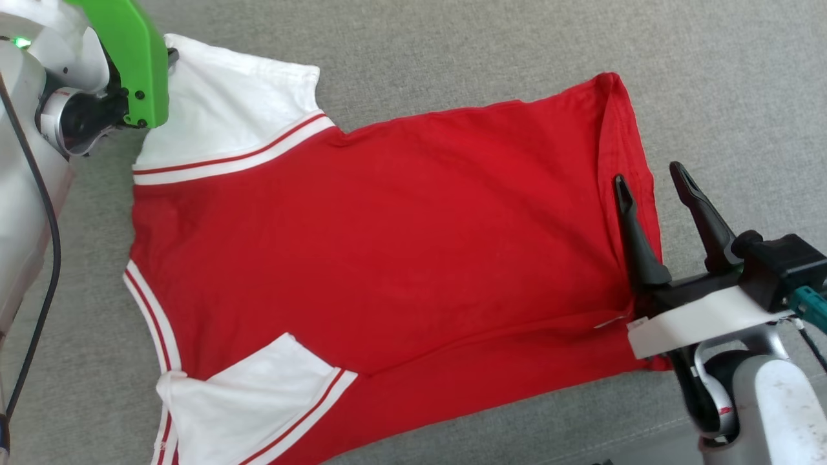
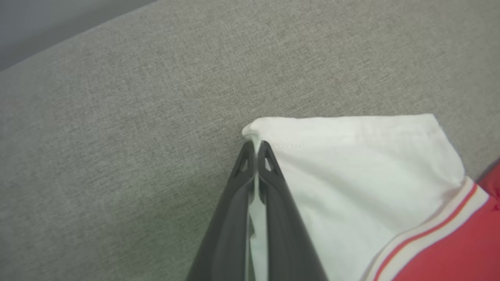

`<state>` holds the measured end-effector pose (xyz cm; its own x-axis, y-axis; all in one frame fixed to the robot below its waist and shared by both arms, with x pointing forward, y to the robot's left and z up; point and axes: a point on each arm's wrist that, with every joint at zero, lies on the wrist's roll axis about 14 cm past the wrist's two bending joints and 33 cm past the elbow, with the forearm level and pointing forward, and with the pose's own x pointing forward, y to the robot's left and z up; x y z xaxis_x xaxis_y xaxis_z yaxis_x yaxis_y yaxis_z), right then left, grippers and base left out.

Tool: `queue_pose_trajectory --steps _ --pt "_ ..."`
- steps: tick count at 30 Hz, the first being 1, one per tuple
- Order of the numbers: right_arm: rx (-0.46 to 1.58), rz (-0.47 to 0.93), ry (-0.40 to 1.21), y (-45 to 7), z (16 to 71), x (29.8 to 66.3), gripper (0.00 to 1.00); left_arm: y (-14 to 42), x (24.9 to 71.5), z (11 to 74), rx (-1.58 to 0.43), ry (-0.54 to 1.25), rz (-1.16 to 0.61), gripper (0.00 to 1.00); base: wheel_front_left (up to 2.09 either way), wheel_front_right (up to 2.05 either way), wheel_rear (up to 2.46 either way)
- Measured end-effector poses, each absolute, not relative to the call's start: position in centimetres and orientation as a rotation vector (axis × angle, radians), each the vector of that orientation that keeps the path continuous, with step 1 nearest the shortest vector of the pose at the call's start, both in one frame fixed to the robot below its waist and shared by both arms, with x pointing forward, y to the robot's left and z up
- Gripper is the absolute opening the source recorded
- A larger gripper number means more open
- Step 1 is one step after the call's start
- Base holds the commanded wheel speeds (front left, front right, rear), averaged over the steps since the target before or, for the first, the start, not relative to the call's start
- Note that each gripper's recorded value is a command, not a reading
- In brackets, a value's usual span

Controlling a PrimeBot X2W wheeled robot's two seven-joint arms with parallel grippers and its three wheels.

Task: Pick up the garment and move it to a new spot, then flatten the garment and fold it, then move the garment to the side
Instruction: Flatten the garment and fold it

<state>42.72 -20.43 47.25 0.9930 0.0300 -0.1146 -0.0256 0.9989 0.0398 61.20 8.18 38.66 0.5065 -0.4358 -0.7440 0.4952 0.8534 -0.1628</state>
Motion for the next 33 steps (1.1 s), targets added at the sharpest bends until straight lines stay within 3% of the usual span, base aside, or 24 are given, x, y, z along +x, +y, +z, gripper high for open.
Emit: queue_pose_trajectory --steps 10,19,26,33 --pt "-0.104 0.095 0.385 -22.3 46.3 44.3 1.0 9.1 59.1 43.9 0.014 0.714 -0.58 0.0 0.0 0.0 0.0" --pt "-0.099 0.151 0.716 -22.7 43.8 47.5 1.0 9.4 54.1 46.0 -0.041 0.629 -0.607 0.0 0.0 0.0 0.0" --pt "-0.179 0.159 0.824 -23.0 43.3 51.0 1.0 9.3 51.7 47.0 -0.057 0.594 -0.618 0.0 0.0 0.0 0.0" --pt "-0.24 0.177 0.941 -22.4 40.4 52.1 1.0 9.8 50.9 47.2 -0.055 0.576 -0.615 0.0 0.0 0.0 0.0"
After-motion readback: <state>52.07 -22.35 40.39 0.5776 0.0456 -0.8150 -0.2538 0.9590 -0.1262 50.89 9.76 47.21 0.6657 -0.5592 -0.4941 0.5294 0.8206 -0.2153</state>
